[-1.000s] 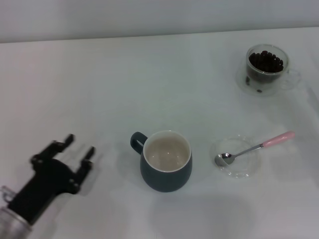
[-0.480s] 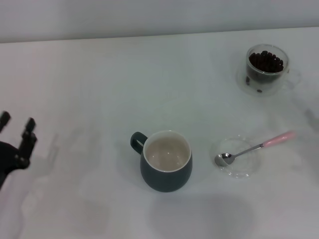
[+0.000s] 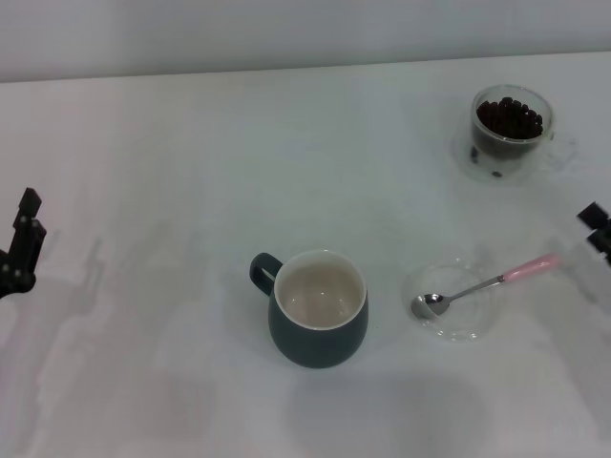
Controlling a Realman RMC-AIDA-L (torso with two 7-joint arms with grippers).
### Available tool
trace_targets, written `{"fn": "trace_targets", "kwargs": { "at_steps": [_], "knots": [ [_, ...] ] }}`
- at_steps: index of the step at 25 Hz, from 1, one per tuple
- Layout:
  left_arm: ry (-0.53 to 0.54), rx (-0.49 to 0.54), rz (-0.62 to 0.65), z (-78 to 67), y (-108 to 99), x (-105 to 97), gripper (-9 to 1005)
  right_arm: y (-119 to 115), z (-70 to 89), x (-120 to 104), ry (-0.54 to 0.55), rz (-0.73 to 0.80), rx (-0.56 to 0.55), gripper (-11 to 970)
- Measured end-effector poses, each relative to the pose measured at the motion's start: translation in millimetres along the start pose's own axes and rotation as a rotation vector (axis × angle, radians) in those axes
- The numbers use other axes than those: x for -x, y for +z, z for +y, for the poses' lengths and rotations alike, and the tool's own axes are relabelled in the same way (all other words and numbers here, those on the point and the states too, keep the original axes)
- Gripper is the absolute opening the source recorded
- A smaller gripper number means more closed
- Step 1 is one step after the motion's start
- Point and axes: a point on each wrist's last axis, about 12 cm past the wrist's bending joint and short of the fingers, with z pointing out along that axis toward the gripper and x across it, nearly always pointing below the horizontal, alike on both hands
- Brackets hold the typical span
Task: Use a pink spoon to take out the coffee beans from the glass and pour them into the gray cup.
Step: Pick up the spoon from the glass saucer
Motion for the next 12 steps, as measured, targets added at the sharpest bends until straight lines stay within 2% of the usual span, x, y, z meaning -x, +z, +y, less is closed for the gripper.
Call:
{"fn": "trace_targets", "kwargs": {
  "at_steps": [2,12],
  "knots": [
    [0.001,-0.002,-0.004,0.0,1,1,515,2,0.9,-9,0.036,0.013,-0.003,854],
    [0.014,-0.013,-0.025,2.2,7,3,516,10,-0.3,-24,0.066,0.053,-0.038,855]
  ]
}}
